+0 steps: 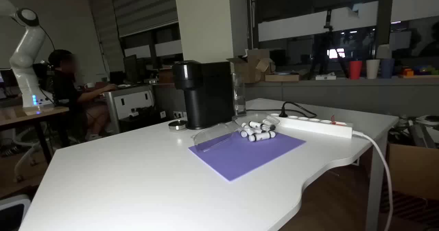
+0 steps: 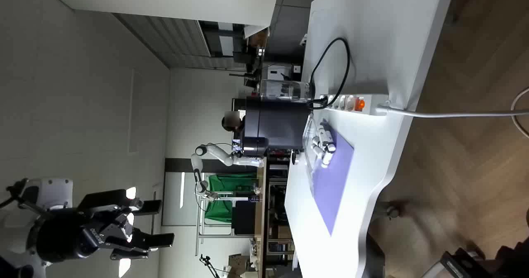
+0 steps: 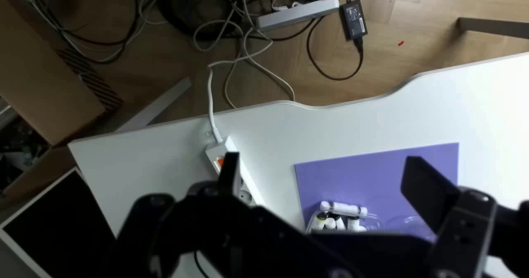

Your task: Close the lid of the colourless box

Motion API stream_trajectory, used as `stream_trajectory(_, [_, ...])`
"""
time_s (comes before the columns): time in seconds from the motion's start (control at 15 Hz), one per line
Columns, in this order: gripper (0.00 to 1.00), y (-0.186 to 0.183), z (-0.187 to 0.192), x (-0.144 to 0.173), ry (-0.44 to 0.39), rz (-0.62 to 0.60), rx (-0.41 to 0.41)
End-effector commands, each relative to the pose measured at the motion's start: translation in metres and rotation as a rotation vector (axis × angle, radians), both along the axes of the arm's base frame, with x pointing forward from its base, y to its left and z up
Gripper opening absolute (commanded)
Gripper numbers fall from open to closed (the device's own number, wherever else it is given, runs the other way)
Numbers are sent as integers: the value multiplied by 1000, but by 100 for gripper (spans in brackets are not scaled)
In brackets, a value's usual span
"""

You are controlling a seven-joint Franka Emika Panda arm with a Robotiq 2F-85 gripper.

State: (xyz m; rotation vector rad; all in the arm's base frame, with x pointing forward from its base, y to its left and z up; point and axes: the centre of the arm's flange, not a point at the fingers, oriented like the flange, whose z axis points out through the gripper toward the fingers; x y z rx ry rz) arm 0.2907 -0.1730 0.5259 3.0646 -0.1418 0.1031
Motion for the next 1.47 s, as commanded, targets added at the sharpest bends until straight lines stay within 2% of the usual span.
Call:
stream_trajectory(0.0, [100, 0, 0, 0, -1, 0, 0])
stream_trajectory(0.67, [100, 0, 0, 0, -2, 1, 0])
stream_trajectory(0.93, [100, 20, -31, 32, 6, 219, -149])
stream_trajectory(1.27, [100, 60, -94, 76, 39, 485, -264])
stream_trajectory(1.4, [100, 75, -118, 96, 41, 580, -336])
